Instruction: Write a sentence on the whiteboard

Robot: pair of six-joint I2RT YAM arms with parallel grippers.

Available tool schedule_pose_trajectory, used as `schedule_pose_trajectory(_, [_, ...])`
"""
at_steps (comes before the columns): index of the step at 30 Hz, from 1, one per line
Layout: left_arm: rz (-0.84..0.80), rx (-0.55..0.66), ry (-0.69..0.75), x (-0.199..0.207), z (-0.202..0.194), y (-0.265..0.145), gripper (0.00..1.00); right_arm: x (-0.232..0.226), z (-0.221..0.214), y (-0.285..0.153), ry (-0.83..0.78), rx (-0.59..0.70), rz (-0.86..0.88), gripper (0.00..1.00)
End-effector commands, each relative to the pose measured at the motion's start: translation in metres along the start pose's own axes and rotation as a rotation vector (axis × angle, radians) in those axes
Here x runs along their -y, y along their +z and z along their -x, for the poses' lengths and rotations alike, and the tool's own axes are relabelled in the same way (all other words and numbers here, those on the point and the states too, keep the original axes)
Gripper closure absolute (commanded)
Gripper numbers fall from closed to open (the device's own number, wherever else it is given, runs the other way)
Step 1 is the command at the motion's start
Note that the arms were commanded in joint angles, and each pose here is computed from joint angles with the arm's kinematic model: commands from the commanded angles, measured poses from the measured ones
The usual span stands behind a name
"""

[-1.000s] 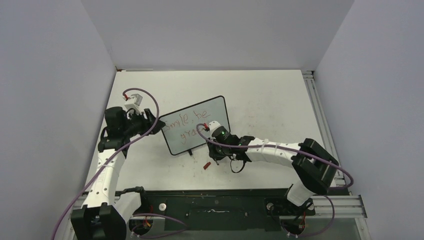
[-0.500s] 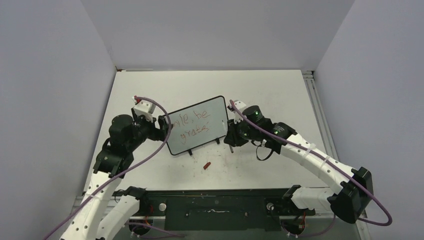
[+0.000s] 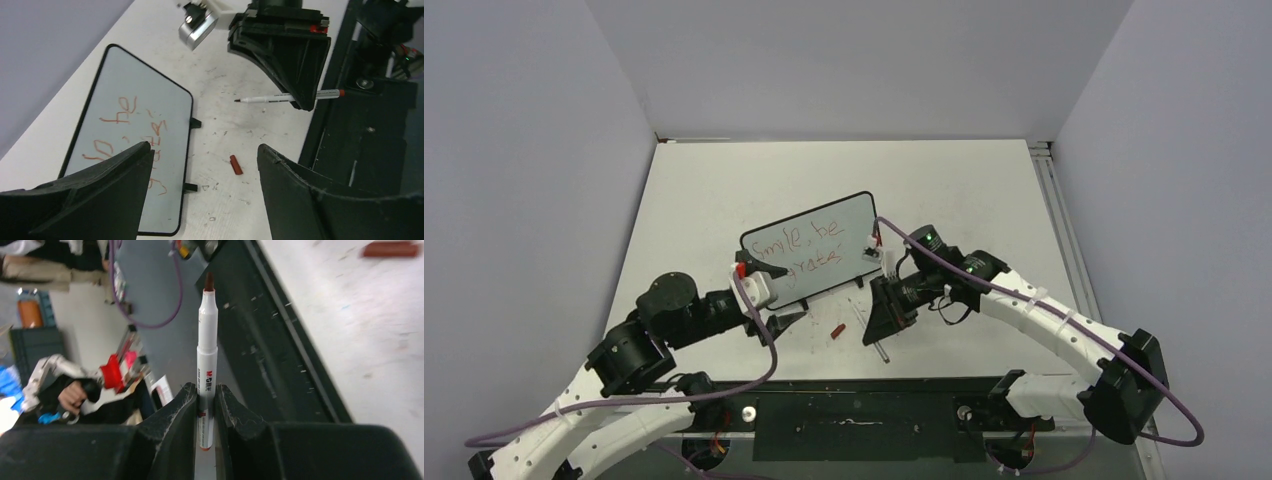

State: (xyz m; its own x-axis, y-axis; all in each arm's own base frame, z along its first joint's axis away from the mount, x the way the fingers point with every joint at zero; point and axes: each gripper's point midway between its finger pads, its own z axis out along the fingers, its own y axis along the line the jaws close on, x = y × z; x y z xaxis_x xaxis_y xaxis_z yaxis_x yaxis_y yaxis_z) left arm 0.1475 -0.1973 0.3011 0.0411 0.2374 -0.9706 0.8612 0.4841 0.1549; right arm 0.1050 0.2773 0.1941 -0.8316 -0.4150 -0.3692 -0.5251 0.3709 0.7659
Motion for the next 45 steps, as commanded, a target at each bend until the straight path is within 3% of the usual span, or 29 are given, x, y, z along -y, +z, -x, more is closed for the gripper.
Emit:
schedule_pose_trajectory(1, [-0.132,-0.030,0.151,0.029,-0.007,0.007,0.26,-0.050,-0.025,0.011,0.028,-0.106,0.188,0.95])
schedule_pose_trajectory(11, [-0.357,-0.167,0.385,0.100,-0.033,0.024,0.26,-0.064,-0.042,0.019,0.130,-0.201,0.266,0.95])
schedule_pose_trajectory(20, [-0.409,-0.182,0.412,0.119,-0.039,0.037,0.27,-0.067,-0.055,0.029,0.115,-0.307,0.269,0.95])
schedule_pose_trajectory(27, [-0.465,-0.234,0.423,0.133,-0.050,0.038,0.42,-0.072,-0.051,0.031,0.094,-0.330,0.286,0.95])
schedule_pose_trajectory(31, [-0.492,-0.259,0.439,0.141,-0.057,0.039,0.45,-0.074,-0.051,0.030,0.088,-0.334,0.292,0.95])
schedule_pose_trajectory(36, [-0.494,-0.277,0.423,0.148,-0.060,0.042,0.63,-0.075,-0.050,0.030,0.078,-0.324,0.285,0.95])
schedule_pose_trajectory(39, [-0.487,-0.301,0.388,0.151,-0.065,0.046,0.84,-0.074,-0.048,0.030,0.072,-0.308,0.275,0.94])
schedule_pose_trajectory(42, [-0.461,-0.321,0.348,0.151,-0.067,0.050,0.98,-0.070,-0.043,0.030,0.071,-0.280,0.245,0.91])
schedule_pose_trajectory(45, [-0.438,-0.334,0.303,0.152,-0.071,0.052,1.00,-0.059,-0.031,0.026,0.067,-0.220,0.193,0.83])
